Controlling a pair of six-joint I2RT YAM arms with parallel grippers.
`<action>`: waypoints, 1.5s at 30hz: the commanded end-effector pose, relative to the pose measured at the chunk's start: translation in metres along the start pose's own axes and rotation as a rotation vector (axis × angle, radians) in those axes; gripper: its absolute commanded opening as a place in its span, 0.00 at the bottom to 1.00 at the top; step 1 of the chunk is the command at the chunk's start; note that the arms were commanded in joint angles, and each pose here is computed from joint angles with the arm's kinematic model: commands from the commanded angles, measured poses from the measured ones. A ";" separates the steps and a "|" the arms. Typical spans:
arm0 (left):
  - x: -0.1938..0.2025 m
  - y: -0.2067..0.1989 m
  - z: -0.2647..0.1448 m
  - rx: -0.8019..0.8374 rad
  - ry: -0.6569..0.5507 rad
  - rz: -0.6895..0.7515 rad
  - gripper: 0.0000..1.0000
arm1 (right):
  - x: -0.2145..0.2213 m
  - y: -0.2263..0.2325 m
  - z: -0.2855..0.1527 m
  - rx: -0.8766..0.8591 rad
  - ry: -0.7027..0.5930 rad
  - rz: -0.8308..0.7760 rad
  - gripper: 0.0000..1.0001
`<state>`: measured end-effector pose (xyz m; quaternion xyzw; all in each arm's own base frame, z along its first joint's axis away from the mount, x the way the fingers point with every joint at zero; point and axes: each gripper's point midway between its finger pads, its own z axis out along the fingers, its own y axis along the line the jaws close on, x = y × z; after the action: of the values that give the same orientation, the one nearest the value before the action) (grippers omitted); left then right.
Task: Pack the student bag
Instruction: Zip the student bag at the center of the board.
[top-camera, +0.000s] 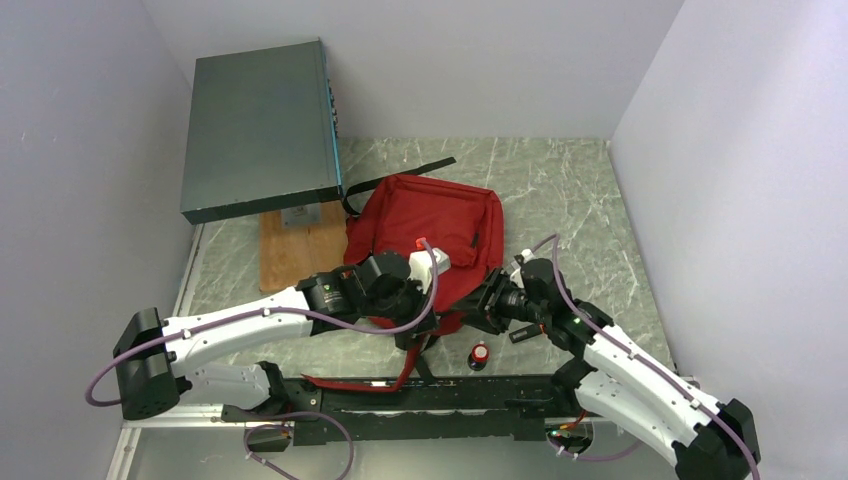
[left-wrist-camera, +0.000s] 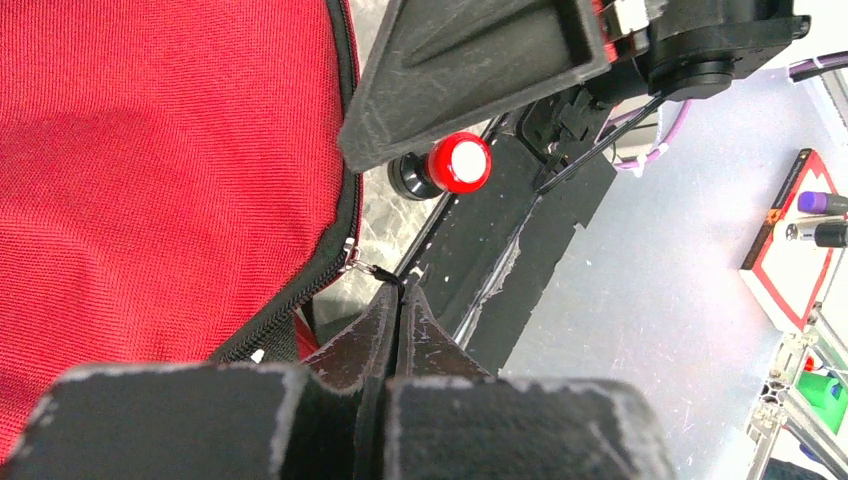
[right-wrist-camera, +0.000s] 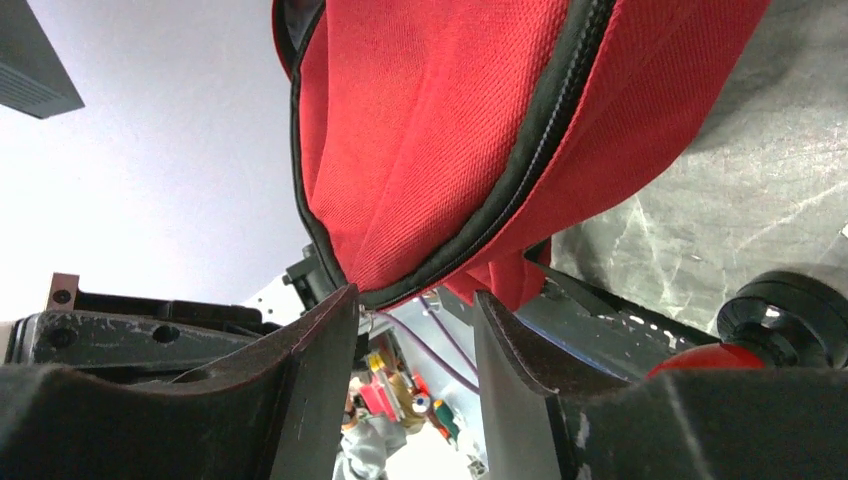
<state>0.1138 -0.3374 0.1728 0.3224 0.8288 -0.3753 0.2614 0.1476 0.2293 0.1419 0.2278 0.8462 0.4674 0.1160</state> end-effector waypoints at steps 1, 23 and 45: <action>-0.018 -0.023 -0.002 0.099 -0.057 0.012 0.00 | -0.006 0.010 0.009 -0.050 -0.017 0.041 0.47; 0.063 0.165 -0.043 -0.683 0.009 -0.185 0.00 | -0.069 -0.091 -0.029 0.223 -0.298 0.060 0.00; -0.003 0.095 -0.040 -0.285 -0.172 -0.100 0.00 | 0.009 0.093 0.011 -0.175 -0.105 -1.479 0.68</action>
<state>0.1759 -0.2498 0.1341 0.2158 0.8837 -0.2513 0.3307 0.1527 0.2533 0.2044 -0.2758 0.8262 0.3517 0.3430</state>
